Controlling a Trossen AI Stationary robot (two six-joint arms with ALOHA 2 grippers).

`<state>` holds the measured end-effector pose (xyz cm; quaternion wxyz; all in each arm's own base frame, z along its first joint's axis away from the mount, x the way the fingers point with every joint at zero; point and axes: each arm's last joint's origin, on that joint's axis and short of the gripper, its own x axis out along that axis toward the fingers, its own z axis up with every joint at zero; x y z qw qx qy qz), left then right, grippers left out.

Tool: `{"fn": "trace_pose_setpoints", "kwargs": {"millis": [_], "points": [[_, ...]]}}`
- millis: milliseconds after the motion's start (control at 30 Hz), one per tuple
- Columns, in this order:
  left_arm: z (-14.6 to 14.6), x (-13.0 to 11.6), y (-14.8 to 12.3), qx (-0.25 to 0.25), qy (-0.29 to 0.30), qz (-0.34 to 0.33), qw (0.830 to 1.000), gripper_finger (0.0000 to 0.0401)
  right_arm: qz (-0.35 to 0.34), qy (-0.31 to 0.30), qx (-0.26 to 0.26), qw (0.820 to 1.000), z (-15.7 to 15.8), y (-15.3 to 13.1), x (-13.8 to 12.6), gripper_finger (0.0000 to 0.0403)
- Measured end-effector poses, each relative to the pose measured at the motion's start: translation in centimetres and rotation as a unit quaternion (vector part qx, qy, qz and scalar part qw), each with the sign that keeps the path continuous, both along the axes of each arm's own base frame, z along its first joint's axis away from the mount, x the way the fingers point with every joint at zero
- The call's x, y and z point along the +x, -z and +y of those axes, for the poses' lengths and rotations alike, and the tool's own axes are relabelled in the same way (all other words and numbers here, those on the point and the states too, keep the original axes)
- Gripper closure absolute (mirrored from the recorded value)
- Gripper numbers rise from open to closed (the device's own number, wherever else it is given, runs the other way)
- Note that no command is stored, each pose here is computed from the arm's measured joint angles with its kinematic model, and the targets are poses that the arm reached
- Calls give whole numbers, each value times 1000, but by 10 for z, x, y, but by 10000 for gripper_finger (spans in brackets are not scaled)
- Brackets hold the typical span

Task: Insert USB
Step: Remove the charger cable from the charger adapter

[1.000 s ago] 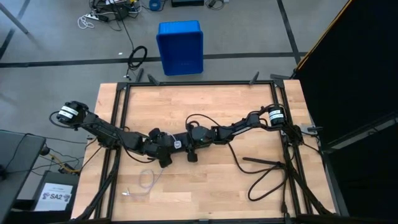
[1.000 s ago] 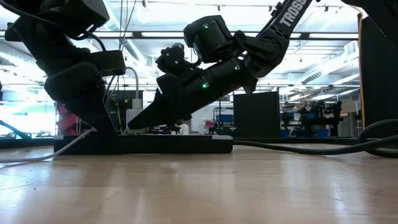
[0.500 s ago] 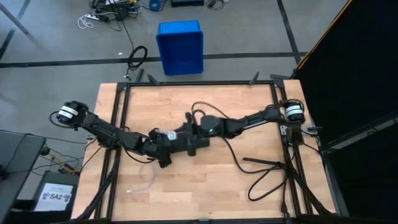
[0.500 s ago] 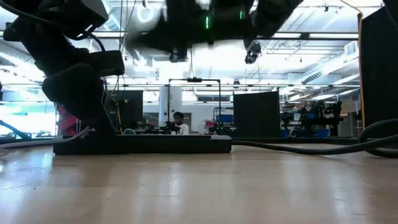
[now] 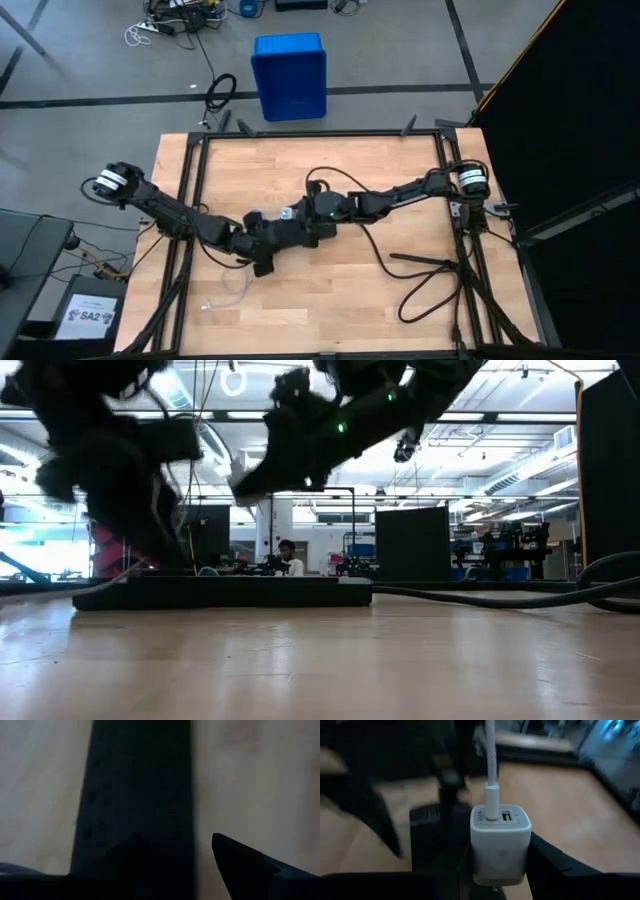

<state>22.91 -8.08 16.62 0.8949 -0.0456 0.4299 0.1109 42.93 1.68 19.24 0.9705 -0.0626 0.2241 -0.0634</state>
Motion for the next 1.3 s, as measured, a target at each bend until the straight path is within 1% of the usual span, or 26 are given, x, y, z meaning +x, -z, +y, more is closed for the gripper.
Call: {"fn": "trace_pose_setpoints", "kwargs": {"millis": [67,200,267,367,533,600,667,733,767,833,933,1033,1167,1233,1300], "points": [[-7,2,-9,2,21,-18,1000,172,9,3,-1,1000,0,3,-1,291],[-21,1,-27,-2,63,-48,997,172,2,14,-3,1000,-1,0,0,291],[-30,1,-37,-6,85,-77,993,172,7,16,0,1000,-1,1,-1,291],[-40,-1,-46,-4,120,-111,986,172,7,19,4,1000,-1,1,-1,291],[-58,-4,-62,-5,179,-177,968,172,9,19,5,1000,-1,2,-1,291],[-66,-7,-68,-10,209,-203,957,172,12,19,5,1000,-1,2,-1,291],[-74,-8,-76,-8,234,-243,941,172,14,19,5,1000,-1,3,-2,291],[-81,-12,-84,4,257,-277,926,172,19,16,4,1000,1,4,-2,291],[-84,-14,-86,16,263,-287,921,172,19,14,2,1000,3,4,-2,291],[-86,-19,-90,49,254,-299,918,172,21,-1,-5,1000,10,4,-3,291],[-83,-31,-96,106,209,-297,926,172,28,-23,-7,999,24,5,-4,291],[-78,-45,-102,146,171,-290,930,172,29,-49,-19,998,41,5,-6,291],[-67,-64,-108,163,126,-293,934,172,20,-78,-28,996,62,3,-9,291],[-60,-70,-99,164,107,-287,938,172,2,-92,-37,995,70,0,-8,291],[-53,-76,-85,158,93,-281,942,172,-21,-104,-43,993,76,-4,-8,291]]}}
